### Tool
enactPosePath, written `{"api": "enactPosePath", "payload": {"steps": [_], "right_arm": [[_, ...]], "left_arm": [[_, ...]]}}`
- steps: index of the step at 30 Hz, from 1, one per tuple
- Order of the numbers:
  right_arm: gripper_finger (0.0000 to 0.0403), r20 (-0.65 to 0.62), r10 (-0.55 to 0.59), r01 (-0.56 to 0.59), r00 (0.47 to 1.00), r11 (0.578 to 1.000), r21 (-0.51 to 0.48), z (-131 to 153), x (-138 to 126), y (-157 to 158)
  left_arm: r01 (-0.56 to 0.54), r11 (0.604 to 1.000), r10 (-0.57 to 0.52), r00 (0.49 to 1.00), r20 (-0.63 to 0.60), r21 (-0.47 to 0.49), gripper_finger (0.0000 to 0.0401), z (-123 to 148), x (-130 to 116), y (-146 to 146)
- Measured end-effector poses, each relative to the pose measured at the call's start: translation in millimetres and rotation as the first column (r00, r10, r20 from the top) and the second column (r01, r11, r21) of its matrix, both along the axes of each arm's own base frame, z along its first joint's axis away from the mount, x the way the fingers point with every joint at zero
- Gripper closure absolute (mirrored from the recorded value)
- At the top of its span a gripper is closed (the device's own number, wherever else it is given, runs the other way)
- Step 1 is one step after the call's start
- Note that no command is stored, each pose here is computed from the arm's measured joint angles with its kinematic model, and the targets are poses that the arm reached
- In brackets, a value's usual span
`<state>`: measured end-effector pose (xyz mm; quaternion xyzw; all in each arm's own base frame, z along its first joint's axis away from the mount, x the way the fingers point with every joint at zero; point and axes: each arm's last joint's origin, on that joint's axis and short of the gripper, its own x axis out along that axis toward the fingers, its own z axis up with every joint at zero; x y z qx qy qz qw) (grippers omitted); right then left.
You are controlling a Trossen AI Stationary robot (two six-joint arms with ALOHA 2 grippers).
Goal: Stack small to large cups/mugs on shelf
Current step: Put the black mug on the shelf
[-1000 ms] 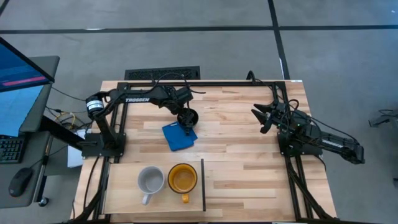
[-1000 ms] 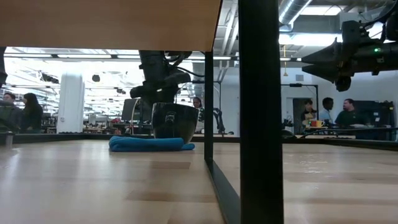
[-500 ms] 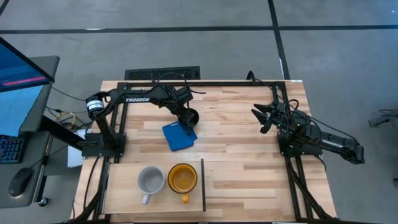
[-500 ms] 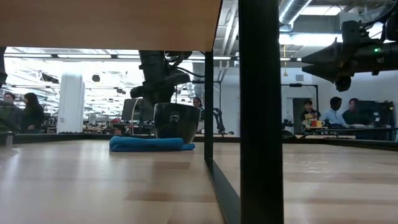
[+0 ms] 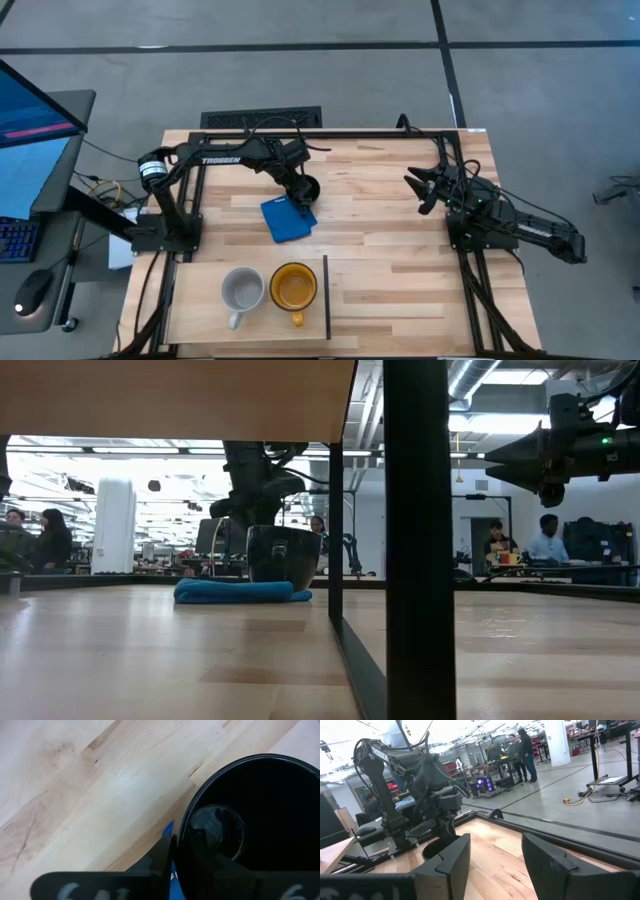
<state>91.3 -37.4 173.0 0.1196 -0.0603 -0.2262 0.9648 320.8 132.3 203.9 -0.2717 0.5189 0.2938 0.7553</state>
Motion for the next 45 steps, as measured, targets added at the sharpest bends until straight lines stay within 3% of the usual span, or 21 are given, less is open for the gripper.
{"api": "enactPosePath", "payload": {"steps": [12,22,45], "right_arm": [[0.0203,0.0,0.0,0.0,1.0,1.0,0.0,0.0,0.0,0.0],[0.0203,0.0,0.0,0.0,1.0,1.0,0.0,0.0,0.0,0.0],[0.0203,0.0,0.0,0.0,1.0,1.0,0.0,0.0,0.0,0.0]], "left_arm": [[0.0,1.0,0.0,1.0,-0.001,-0.001,0.038,0.0,-0.1,-0.1],[-0.006,1.0,0.006,1.0,-0.001,0.02,0.0353,0.2,0.5,0.4],[-0.006,0.999,0.006,1.0,-0.001,0.034,0.0356,0.7,0.7,0.7]]}}
